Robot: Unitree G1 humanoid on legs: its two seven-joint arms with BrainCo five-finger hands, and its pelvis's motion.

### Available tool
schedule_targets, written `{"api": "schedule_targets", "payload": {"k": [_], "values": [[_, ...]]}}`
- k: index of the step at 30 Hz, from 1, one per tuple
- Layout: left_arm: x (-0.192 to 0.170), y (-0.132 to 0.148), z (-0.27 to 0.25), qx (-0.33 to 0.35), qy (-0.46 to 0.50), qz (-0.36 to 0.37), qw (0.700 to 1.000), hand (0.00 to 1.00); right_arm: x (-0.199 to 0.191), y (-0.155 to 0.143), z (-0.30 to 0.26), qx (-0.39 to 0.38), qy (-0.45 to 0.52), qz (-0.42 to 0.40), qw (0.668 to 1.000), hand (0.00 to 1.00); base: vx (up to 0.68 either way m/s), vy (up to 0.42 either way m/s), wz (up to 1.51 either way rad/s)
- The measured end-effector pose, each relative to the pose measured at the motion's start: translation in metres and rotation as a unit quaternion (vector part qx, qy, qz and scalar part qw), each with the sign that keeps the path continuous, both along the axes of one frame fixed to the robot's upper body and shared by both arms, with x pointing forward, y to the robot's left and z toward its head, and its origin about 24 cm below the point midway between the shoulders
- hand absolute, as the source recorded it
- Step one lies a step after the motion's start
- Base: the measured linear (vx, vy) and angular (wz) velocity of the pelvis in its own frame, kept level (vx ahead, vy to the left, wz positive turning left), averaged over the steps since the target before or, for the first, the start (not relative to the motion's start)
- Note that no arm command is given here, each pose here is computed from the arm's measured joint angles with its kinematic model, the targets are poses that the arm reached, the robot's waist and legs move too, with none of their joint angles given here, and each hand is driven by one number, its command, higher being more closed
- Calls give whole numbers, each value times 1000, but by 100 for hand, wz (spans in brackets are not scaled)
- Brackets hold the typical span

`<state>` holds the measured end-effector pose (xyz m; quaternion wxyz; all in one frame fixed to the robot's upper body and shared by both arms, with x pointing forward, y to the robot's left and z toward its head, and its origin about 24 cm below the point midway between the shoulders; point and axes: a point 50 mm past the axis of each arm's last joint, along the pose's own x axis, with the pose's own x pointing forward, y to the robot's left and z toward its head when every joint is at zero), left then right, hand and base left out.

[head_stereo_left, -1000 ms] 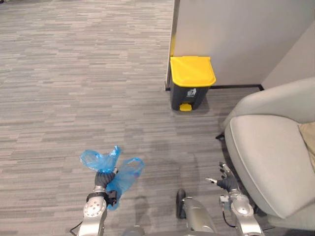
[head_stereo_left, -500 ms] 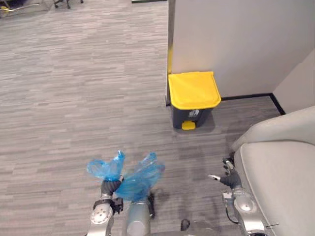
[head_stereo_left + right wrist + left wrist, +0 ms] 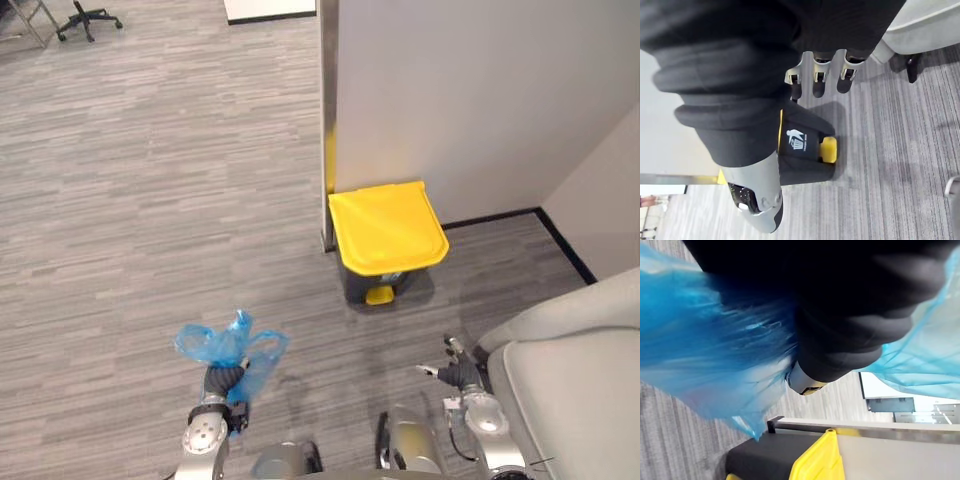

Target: Gather rubbish on tea table into small bin, then transfer packed bag to large trash can.

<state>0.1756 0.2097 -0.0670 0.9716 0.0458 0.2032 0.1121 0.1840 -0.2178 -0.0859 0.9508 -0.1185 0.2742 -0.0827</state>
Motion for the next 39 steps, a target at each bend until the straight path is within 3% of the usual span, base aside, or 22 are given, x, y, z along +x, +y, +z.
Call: {"api": "schedule_targets", "payload": {"k": [5,8,12,17,33,39], "values": [[1,-4,-5,-9,9,2,1000,100,-3,-12,-1,-11,10,-12,1000,0,544,-266,41],[2,-10,-5,-18,8,-2,1000,100,-3,-4,4,-1,-11,-15,1000,0,347,-133,2],[2,-13,-6,-25,8,-9,1000,100,8,-2,11,10,-39,-35,999,0,201,56,-39],[4,-21,-6,-36,6,-13,999,100,-7,-6,3,30,-24,-73,997,0,158,160,-34],[-9,14,-8,2,26,21,999,100,-10,-18,-9,15,19,-74,997,0,38,13,-30],[-4,13,-3,6,16,10,1000,100,-6,-20,-5,10,7,-77,997,0,9,92,-2]]}}
